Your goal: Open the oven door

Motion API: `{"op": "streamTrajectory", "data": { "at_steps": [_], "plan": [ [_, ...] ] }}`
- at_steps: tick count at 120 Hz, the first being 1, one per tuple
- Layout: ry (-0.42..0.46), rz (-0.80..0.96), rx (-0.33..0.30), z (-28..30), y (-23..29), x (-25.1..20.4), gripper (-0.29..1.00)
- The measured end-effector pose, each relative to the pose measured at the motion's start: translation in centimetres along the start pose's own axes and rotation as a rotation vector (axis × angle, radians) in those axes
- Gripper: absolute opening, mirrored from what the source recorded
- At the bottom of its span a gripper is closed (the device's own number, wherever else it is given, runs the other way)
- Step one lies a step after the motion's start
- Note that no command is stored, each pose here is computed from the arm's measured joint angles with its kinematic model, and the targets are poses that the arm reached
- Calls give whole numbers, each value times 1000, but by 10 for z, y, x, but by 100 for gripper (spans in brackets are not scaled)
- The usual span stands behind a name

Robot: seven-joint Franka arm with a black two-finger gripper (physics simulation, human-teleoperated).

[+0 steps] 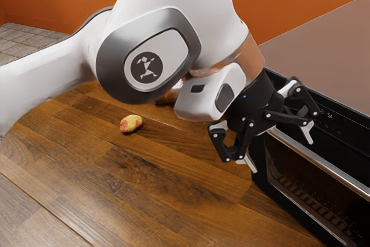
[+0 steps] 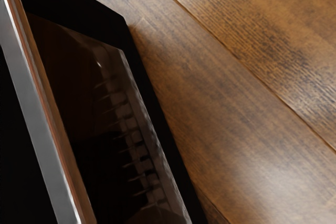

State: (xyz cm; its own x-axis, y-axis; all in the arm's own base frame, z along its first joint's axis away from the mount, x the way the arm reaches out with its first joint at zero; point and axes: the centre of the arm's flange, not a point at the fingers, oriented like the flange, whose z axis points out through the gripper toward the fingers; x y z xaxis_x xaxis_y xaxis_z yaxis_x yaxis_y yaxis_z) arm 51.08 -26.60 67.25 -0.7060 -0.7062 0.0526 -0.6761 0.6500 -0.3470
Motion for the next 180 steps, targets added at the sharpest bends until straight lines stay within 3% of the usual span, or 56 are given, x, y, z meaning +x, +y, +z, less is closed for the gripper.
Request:
{"op": "streamTrajectory", "data": {
  "at_steps": [37, 69, 80, 85, 89, 91, 94, 101, 106, 110, 114, 121, 129, 138, 145, 152, 156, 165, 180],
  "plan": [
    [16, 13, 21, 24, -9, -16, 70],
    [2, -3, -8, 48, 11, -21, 71],
    [-57, -30, -25, 44, 53, -7, 67],
    [-98, -51, -42, 48, 98, 10, 72],
    [-138, -69, -46, 49, 141, 27, 65],
    [-169, -77, -28, 41, 168, 41, 53],
    [-219, -91, 36, 12, 210, 61, 56],
    [-338, -86, 295, -113, 273, 120, 61],
    [-413, -100, 466, -233, 284, 149, 64],
    [-431, -170, 503, -331, 245, 118, 65],
    [-427, -254, 459, -371, 191, 48, 66],
    [-404, -427, 355, -355, 141, -63, 67],
    [-402, -691, 208, -306, 141, -163, 68],
    [-375, -987, 59, -254, 172, -236, 69],
    [-341, -1151, -29, -220, 185, -258, 70],
    [-280, -1255, -172, -146, 187, -275, 70],
    [-266, -1292, -210, -122, 183, -274, 70],
    [-261, -1367, -234, -98, 175, -268, 70],
    [-276, -1517, -218, -94, 177, -272, 70]
  ]
}}
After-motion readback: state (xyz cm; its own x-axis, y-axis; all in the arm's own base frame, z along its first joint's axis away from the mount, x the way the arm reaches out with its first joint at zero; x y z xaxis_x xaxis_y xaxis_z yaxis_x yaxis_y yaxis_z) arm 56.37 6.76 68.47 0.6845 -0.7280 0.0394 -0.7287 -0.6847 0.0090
